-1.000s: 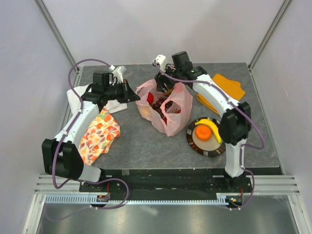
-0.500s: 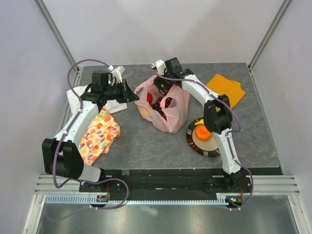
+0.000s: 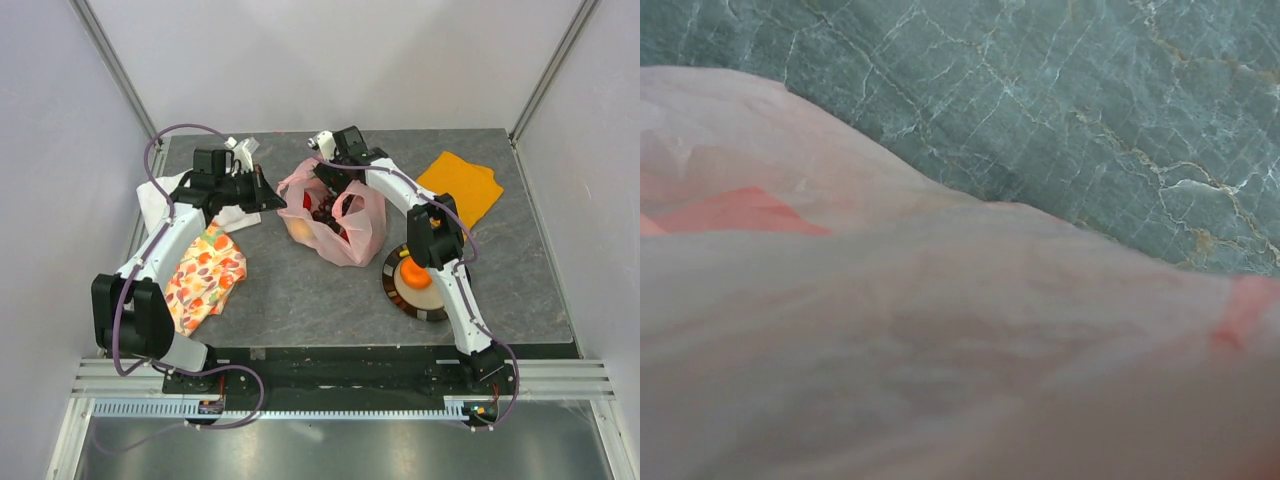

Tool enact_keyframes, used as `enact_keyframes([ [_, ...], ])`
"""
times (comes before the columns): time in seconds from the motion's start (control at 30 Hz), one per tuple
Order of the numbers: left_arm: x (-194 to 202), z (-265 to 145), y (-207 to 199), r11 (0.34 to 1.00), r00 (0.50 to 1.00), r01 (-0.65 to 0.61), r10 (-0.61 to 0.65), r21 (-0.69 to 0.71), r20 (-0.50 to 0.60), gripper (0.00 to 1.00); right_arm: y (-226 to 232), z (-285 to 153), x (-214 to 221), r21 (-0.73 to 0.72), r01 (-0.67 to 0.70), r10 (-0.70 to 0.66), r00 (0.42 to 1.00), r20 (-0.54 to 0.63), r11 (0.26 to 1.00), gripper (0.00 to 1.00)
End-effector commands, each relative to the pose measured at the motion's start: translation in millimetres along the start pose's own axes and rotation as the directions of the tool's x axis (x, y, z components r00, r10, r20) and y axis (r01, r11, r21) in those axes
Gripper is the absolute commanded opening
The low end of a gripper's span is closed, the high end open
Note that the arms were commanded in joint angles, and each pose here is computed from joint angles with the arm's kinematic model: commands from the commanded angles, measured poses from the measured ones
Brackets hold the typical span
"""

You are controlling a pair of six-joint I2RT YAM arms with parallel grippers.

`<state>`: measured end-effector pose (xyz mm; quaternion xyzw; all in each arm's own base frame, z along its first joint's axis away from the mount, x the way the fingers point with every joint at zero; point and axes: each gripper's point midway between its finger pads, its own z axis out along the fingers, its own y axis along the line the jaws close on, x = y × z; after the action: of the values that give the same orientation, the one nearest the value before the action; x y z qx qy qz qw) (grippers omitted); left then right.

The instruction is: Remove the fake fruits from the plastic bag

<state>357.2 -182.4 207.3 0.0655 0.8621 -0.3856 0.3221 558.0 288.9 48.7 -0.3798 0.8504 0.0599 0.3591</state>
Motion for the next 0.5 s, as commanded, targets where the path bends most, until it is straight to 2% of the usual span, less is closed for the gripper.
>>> enact_keyframes([
  [0.0,-17.3,-2.2,-5.2,0.999,0.999,-0.033,0.033,0.007,0.032,0.02,-19.4,-20.8,-34.1,0.023,-0.038,0.035,0.994,0.106,0.999,0.67],
  [0.17,-22.2,-0.9,-6.3,0.999,0.999,-0.030,0.030,0.010,0.042,0.02,-18.1,-68.8,-57.0,-0.026,-0.095,0.098,0.981,0.170,0.995,0.57],
  [0.2,-23.7,-1.4,-7.6,0.999,0.998,-0.033,0.033,0.013,0.047,0.02,-16.2,-93.4,-71.1,-0.045,-0.092,0.100,0.973,0.207,0.995,0.56],
  [0.27,-28.2,-0.7,-8.9,0.999,0.998,-0.037,0.036,0.017,0.058,0.01,-9.0,-108.9,-65.9,-0.072,-0.097,0.109,0.974,0.197,0.993,0.56],
  [0.3,-29.8,-0.6,-10.0,0.999,0.997,-0.039,0.038,0.022,0.062,0.02,-4.7,-133.6,-77.6,-0.095,-0.095,0.115,0.966,0.233,0.991,0.56],
  [0.37,-34.1,-0.7,-11.8,0.999,0.997,-0.043,0.041,0.025,0.072,0.02,7.0,-148.3,-73.1,-0.149,-0.098,0.131,0.964,0.230,0.984,0.57],
  [0.4,-34.6,-0.1,-12.0,0.999,0.997,-0.043,0.041,0.029,0.072,0.02,9.3,-171.4,-82.7,-0.173,-0.095,0.139,0.954,0.266,0.980,0.58],
  [0.47,-36.0,-0.4,-13.8,0.999,0.997,-0.036,0.034,0.034,0.075,0.02,30.8,-187.7,-82.4,-0.293,-0.098,0.182,0.944,0.274,0.951,0.59],
])
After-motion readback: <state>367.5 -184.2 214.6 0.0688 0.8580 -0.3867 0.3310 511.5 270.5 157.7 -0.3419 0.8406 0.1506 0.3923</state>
